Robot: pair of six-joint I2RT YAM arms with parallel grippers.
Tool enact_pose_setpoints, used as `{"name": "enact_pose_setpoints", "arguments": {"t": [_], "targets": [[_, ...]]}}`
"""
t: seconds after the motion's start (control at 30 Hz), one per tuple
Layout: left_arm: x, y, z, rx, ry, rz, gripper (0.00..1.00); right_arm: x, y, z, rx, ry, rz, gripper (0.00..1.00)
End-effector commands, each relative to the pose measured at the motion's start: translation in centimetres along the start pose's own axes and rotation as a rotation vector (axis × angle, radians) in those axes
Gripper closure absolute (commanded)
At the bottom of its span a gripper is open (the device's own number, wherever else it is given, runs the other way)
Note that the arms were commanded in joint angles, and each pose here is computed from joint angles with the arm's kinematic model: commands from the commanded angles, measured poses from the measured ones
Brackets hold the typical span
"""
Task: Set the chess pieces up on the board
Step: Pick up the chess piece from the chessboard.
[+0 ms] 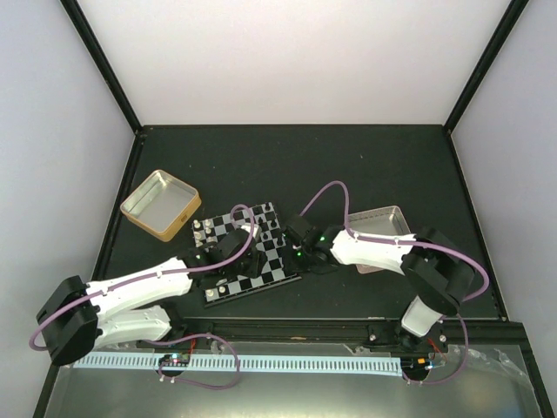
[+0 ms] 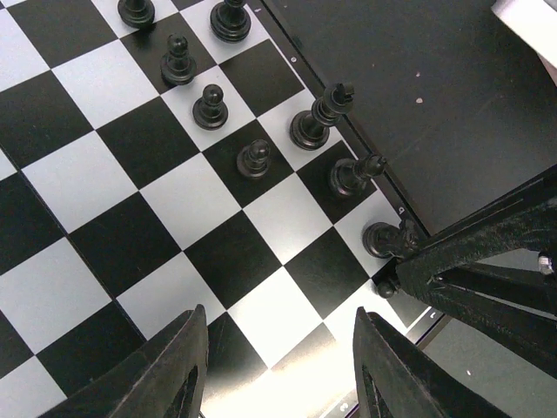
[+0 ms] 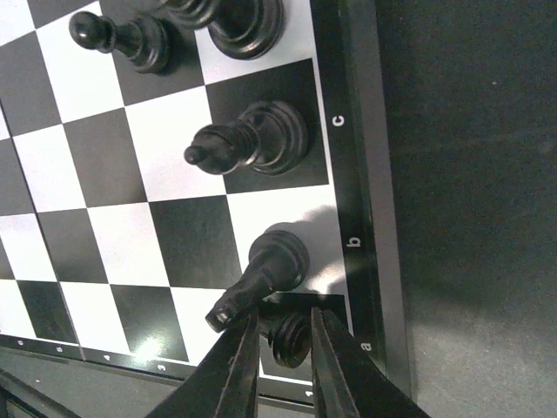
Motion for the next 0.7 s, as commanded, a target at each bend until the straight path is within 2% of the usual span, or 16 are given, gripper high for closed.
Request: {"name": "enact_pose_setpoints", "arguments": {"t": [0.0,0.43,0.67], "targets": [[0.34,0.65,-0.16,0.011,-0.016,-0.019,0.53,0.18,-0.04,-0.06,0.003,0.002,0.036,0.81],[0.49,0.82,-0.01,0.025,-0.020,-0.011,0.51,-0.14,0.17,0.25,0.013,0.021,0.042,0.93],[0.67,0.34,0.62,0.092,-0.029,0.078,0.47,0.16,0.80,0.16,0.004,0.002,-0.005,0.98]]}}
Point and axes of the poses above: each gripper's point midway between its finger pads, its own x axis back along the fingers, its own y axis along the line the jaws close on, z = x × y, the point moved 1 cm from there along x, back along the fingers, and after that the axes turned 11 degrees about x, right-handed, at the moved point
